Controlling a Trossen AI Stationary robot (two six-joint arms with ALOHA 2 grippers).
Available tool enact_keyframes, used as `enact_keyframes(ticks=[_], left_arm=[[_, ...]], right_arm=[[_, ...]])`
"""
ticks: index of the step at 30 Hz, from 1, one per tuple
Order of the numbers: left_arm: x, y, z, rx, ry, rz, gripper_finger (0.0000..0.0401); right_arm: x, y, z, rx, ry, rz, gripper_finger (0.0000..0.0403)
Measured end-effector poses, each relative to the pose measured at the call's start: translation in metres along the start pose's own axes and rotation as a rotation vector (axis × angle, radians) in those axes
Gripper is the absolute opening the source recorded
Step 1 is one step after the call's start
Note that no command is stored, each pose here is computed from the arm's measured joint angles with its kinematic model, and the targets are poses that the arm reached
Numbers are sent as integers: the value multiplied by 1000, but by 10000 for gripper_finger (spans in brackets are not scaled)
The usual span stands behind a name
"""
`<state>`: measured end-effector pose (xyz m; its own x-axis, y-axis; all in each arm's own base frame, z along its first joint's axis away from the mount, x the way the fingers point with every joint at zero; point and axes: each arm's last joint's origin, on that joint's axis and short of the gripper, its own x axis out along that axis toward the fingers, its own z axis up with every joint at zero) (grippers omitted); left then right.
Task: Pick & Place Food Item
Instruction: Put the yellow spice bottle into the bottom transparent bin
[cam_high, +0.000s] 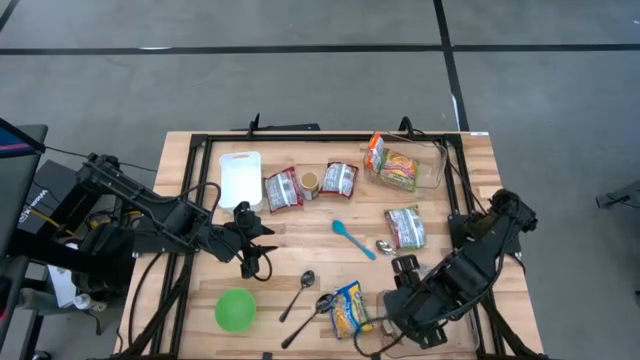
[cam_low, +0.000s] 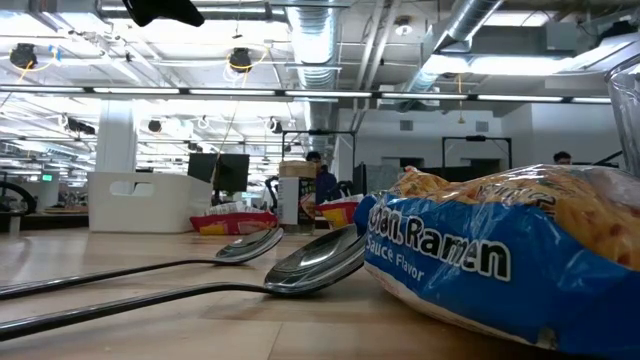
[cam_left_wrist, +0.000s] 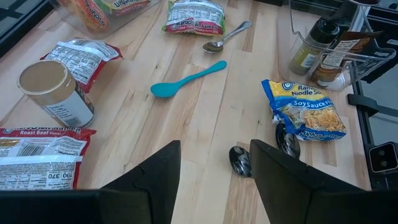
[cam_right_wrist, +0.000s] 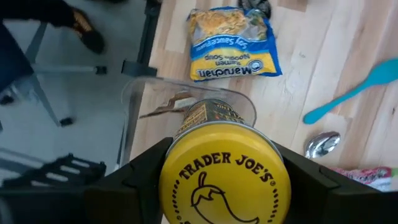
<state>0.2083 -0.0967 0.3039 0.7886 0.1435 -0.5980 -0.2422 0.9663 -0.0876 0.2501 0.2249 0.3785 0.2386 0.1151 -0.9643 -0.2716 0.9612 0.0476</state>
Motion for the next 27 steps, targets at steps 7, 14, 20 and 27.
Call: enact_keyframes(ticks=[7, 14, 20, 27], left_arm=[[0, 0, 0, 0, 0, 0, 186], [0, 0, 0, 0, 0, 0, 186], [0, 0, 0, 0, 0, 1, 186], [0, 0, 0, 0, 0, 0, 186]], right_arm=[[-2, 17, -12, -222, 29, 12, 222], [-4, 38, -26, -432, 38, 32, 223], [-4, 48, -33, -454, 47, 53, 227], [-5, 57, -39, -415, 56, 64, 219]])
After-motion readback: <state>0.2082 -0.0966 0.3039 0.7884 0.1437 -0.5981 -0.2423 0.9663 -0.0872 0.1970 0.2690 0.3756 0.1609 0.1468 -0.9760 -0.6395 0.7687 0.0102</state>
